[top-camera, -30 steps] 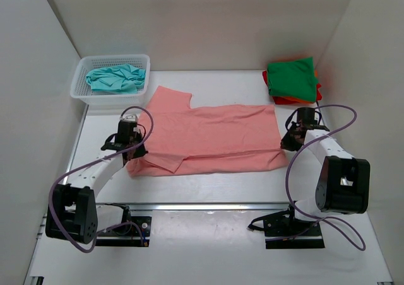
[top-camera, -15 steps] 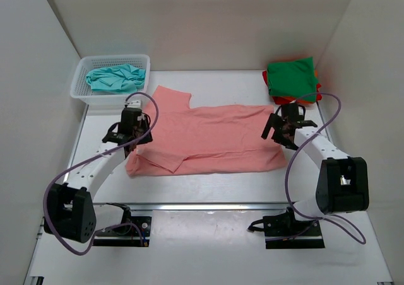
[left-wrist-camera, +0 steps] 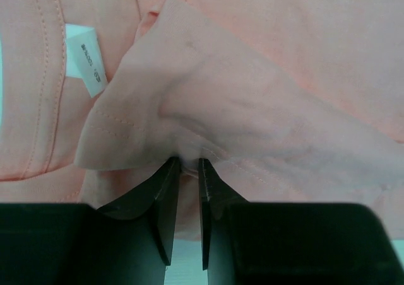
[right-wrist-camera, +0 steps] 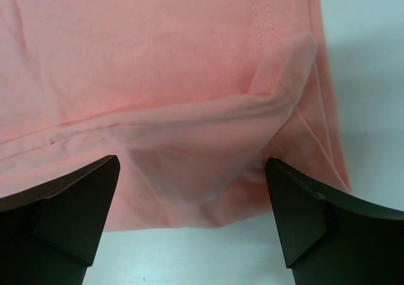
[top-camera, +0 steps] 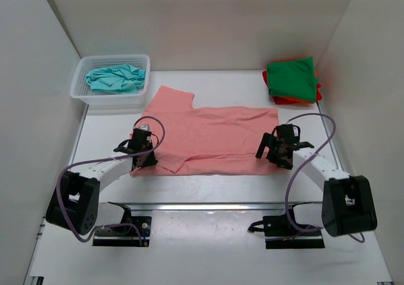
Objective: Fold and stack the t-shirts
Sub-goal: Fold the flattened tshirt in 1/3 of the way
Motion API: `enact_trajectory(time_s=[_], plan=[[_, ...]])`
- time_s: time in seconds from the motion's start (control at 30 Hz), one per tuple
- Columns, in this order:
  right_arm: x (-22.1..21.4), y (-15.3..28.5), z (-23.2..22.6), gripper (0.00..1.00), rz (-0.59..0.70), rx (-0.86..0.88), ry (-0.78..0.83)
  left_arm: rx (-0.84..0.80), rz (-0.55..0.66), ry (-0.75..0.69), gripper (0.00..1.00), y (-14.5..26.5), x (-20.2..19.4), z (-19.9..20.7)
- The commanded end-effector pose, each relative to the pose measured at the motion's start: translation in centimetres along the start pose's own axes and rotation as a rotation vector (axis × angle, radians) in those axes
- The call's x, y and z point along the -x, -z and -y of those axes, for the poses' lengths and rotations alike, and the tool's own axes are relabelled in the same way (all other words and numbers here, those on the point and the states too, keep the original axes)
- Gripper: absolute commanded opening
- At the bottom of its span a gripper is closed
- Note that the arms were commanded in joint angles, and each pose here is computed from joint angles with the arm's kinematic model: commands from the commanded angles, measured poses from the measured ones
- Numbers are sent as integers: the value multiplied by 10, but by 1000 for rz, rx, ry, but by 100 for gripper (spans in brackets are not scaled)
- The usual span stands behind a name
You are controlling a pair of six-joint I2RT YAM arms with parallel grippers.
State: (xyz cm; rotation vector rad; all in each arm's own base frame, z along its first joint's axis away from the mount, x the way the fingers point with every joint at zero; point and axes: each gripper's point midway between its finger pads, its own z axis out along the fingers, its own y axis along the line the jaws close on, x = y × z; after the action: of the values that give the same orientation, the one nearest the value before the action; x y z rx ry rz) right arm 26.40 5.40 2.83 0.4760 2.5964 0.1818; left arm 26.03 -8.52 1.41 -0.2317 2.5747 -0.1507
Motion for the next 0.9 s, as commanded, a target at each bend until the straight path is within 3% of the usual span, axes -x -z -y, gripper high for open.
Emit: enact_trajectory(time_s=[0.0, 0.17, 0.3, 0.5, 0.57, 0.73, 0.77, 0.8, 0.83, 0.87], plan=[[-40, 10, 22, 99, -74, -42, -54, -53, -69, 32, 28, 9, -33, 6], [-49, 22, 31, 99, -54, 3, -91, -91, -61, 64, 28, 28, -50, 3], [-41, 36, 16, 100, -17, 29, -37, -171, 28, 86, 28, 53, -36, 22], [28, 115, -21, 99, 130, 117, 61, -269, 205, 100, 31, 122, 36, 35], [44, 124, -25, 100, 134, 112, 117, -276, 238, 77, 36, 135, 59, 41], [85, 94, -37, 98, 150, 104, 189, -310, 312, -8, 43, 131, 126, 75], [97, 91, -43, 93, 178, 118, 208, -282, 280, -23, 43, 113, 129, 76], [102, 83, -44, 81, 174, 114, 213, -261, 269, -41, 44, 99, 140, 81], [112, 74, -49, 60, 179, 131, 213, -259, 300, -44, 44, 98, 157, 86], [120, 72, -52, 25, 195, 159, 207, -224, 263, -67, 42, 77, 157, 86]])
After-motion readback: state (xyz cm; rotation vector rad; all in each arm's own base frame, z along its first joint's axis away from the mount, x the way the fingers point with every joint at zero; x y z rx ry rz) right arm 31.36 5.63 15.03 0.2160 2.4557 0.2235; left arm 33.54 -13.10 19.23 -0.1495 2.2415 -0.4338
